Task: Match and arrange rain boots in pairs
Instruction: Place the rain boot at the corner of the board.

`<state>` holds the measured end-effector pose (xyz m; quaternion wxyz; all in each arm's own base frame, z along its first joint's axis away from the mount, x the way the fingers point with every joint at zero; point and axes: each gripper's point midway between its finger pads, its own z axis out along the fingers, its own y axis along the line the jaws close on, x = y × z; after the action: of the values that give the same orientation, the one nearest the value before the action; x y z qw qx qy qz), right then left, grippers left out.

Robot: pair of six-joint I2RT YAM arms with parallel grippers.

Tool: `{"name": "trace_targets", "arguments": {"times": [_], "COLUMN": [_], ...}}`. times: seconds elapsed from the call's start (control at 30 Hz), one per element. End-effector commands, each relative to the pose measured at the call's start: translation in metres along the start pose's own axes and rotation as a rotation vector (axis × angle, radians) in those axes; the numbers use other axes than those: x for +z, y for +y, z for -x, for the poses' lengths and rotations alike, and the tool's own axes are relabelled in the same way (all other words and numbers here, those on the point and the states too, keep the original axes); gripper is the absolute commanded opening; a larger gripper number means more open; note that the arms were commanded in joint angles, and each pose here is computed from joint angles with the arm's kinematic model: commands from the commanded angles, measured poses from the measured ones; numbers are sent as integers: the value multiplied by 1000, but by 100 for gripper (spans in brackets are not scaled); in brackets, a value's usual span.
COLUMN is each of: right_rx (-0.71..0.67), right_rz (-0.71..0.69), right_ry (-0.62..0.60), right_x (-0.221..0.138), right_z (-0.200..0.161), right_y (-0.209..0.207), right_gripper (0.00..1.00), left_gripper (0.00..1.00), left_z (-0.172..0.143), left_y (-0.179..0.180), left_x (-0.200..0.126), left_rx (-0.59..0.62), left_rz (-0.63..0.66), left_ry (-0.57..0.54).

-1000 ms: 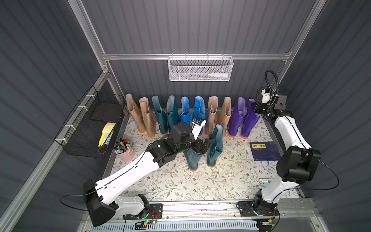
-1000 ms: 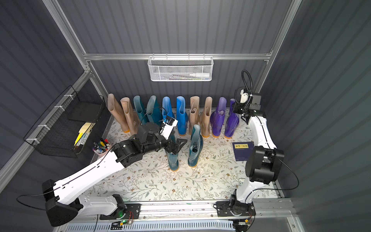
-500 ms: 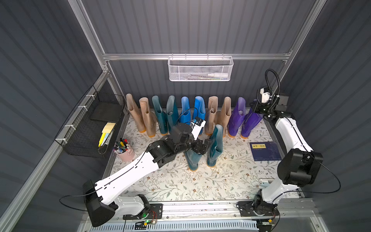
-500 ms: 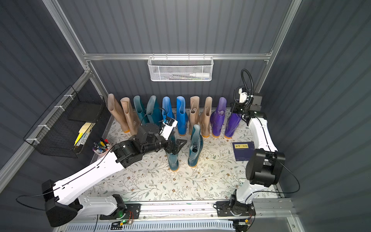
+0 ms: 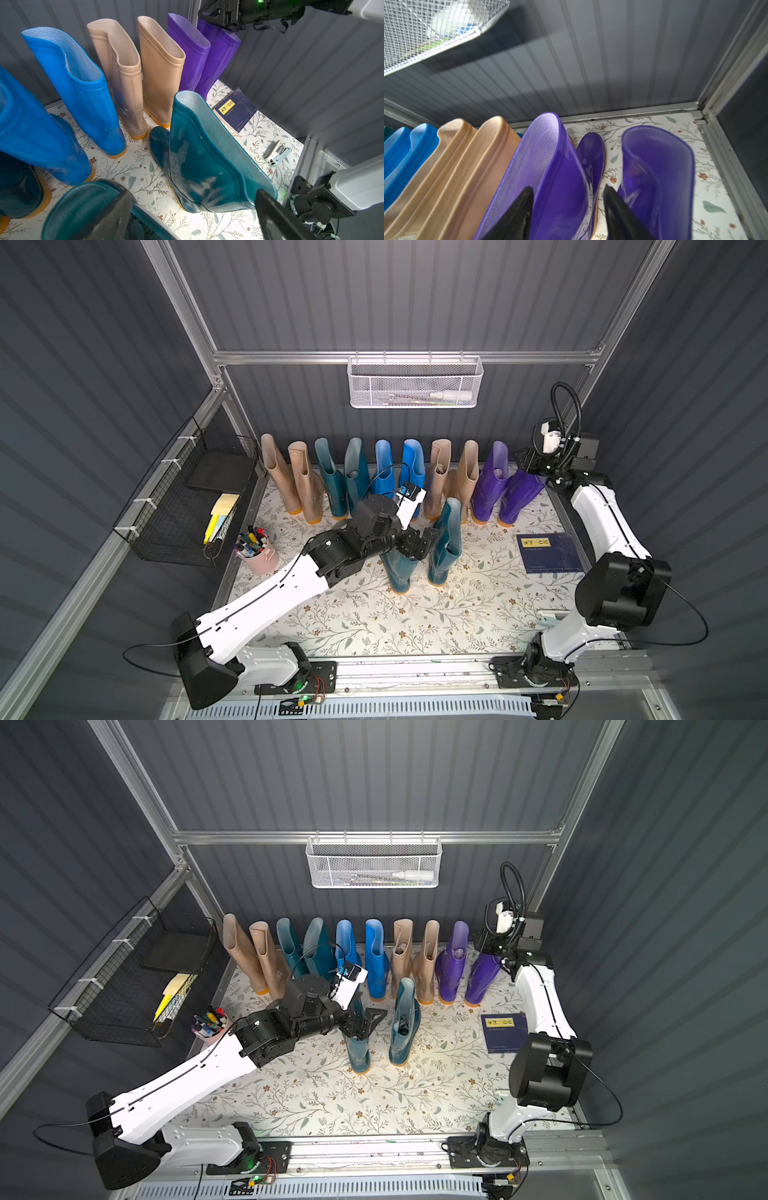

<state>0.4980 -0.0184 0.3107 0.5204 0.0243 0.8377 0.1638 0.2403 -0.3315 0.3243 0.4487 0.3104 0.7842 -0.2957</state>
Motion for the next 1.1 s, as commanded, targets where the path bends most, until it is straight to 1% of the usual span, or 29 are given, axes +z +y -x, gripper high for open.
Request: {"name": "trace_targets", "arguments": {"times": [0.0,0.07,0.17,0.23,0.4,0.5,0.77,1.07], "right_rx": [-16,-20,-19,-16,10,21,53,57], "right_rz": [-54,-67,-137,-174,-285,-305,-315,-314], "right_ry": [-47,-60,-73,-62,26,58,130,163], "right_x": [-24,-32,-42,-45,-36,-28,-3,25], "right_z": [16,20,25,25,14,9,-6,-9], "right_y": [4,6,-1,-6,-30,-37,-49,-60], "right_gripper": [62,64,68,73,84,86,86,77], "left_gripper": [95,95,95,95,95,95,96,96], "left_z": [2,1,0,0,3,2,3,-1], "left_y": [-2,-2,-3,-4,-5,-4,-3,-1], "left_x": [-5,-5,-4,-3,-4,-4,-5,-2], "left_rx": [6,5,4,4,8,8,12,17], "left_rz": [-6,-8,-13,-16,-21,-19,-11,-4], "left_ry": [-13,-15,-12,-12,-18,-15,-16,-4]}}
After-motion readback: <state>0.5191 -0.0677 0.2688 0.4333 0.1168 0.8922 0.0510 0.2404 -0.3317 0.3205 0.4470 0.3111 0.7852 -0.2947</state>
